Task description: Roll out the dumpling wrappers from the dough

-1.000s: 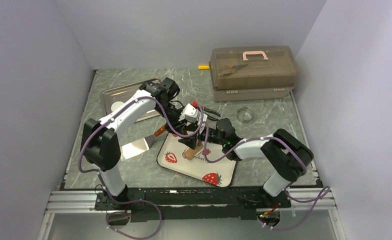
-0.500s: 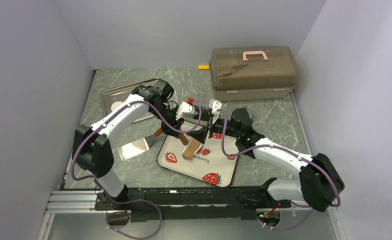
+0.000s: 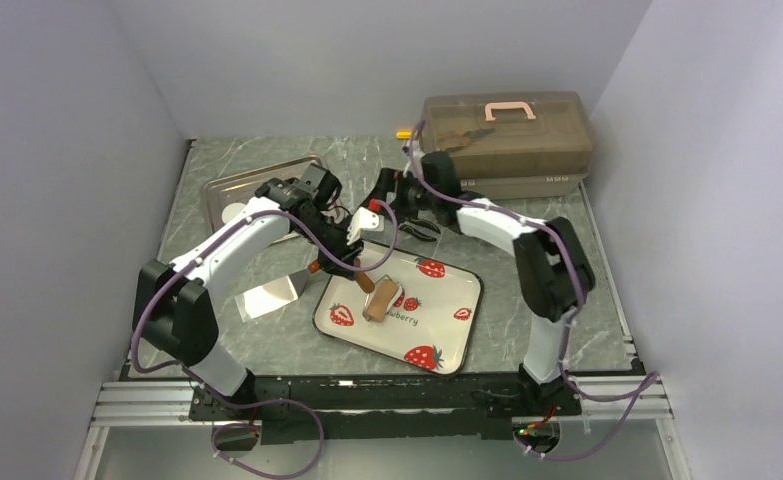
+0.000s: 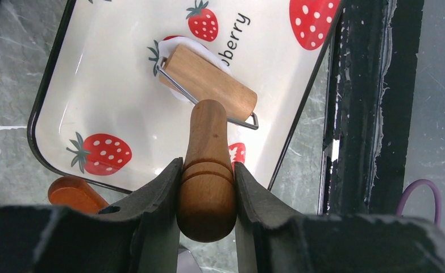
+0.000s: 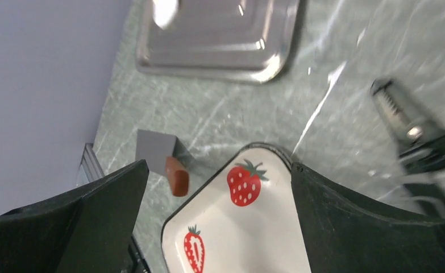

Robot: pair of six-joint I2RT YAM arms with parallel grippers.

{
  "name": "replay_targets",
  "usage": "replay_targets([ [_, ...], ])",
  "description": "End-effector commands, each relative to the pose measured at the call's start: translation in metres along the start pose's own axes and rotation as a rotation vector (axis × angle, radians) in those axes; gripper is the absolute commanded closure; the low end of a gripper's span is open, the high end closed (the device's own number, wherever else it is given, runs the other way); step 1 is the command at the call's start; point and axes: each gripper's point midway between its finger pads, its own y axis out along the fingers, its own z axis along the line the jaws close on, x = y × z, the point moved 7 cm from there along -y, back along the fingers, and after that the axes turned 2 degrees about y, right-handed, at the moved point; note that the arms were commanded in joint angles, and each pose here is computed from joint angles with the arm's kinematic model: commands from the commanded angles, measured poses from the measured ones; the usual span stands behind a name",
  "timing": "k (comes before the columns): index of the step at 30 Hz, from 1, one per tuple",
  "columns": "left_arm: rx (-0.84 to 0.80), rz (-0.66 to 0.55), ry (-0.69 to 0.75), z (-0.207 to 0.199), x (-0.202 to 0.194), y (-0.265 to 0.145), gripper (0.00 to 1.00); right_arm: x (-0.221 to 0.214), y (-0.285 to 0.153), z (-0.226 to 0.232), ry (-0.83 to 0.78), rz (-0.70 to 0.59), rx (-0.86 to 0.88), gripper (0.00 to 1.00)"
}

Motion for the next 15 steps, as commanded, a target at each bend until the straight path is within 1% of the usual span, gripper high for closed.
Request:
replay_targets([
  [1, 0.003, -0.013, -0.01, -0.016, 0.001, -0.011, 1.0, -0.022, 0.031, 0.012, 0.156, 0.113, -0.072, 0.0],
  [3, 0.002, -0.008, -0.013, -0.017, -0.002, -0.01, 1.0, -0.032, 0.046, 0.01, 0.166, 0.173, -0.075, 0.0],
  [7, 0.006, -0.014, -0.01, -0.016, -0.003, -0.008, 1.0, -0.053, 0.072, 0.012, 0.22, 0.269, 0.003, 0.01],
  [10, 0.009, -0.026, -0.002, -0.016, 0.0, -0.009, 1.0, -0.064, 0.079, 0.018, 0.256, 0.302, 0.078, 0.07],
  [11, 0.01, -0.028, 0.0, -0.016, 0.0, -0.009, 1.0, -0.067, 0.081, 0.02, 0.259, 0.31, 0.082, 0.11],
  [14, 0.009, -0.031, 0.003, -0.016, 0.001, -0.009, 1.0, -0.072, 0.085, 0.021, 0.26, 0.322, 0.074, 0.18],
  [15, 0.01, -0.033, 0.005, -0.015, 0.001, -0.009, 1.0, -0.072, 0.086, 0.021, 0.262, 0.318, 0.077, 0.23],
])
